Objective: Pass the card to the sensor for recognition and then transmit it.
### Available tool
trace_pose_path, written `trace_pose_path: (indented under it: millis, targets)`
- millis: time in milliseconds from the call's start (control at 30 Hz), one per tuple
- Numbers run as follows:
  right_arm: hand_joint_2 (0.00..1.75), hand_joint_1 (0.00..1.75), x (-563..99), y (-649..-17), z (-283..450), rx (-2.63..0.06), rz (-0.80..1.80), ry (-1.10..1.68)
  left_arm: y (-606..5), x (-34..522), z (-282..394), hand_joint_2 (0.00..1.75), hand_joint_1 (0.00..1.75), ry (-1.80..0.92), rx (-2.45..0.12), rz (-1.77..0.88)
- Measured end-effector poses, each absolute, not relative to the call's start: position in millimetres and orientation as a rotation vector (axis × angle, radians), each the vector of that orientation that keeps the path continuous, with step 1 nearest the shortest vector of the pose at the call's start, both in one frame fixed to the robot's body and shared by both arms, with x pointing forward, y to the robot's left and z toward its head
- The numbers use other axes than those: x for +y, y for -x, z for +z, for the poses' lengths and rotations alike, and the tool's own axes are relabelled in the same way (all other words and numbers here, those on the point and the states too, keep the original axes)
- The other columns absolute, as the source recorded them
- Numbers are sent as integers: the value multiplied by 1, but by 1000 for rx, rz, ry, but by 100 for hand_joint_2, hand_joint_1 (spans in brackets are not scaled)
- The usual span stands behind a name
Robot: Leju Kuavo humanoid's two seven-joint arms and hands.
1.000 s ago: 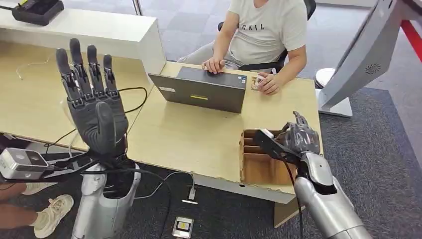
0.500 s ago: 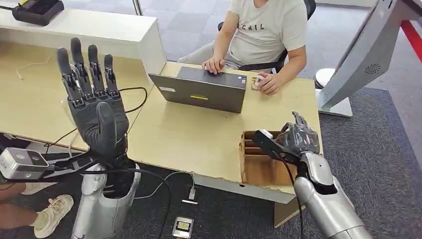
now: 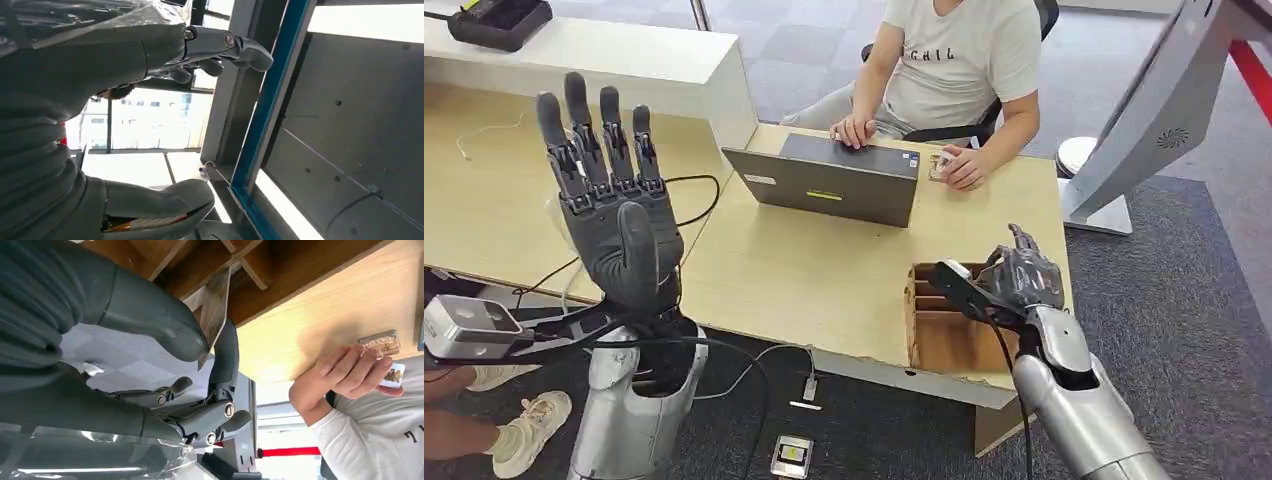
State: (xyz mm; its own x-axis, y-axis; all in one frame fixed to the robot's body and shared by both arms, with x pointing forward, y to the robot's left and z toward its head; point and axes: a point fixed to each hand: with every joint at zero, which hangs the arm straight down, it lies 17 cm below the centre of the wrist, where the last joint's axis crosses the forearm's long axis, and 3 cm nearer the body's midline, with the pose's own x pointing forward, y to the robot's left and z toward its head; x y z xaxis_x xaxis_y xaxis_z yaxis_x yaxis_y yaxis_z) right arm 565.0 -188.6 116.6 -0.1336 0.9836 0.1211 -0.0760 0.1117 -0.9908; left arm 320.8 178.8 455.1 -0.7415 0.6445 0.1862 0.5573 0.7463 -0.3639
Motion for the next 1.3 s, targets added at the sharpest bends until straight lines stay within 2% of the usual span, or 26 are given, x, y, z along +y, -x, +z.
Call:
trace_pose_path:
  millis: [1300]
  targets:
    - [175,175,-188,-565,117,-1312,1252,1002,-320,177,455,175,0,942,-2645,409]
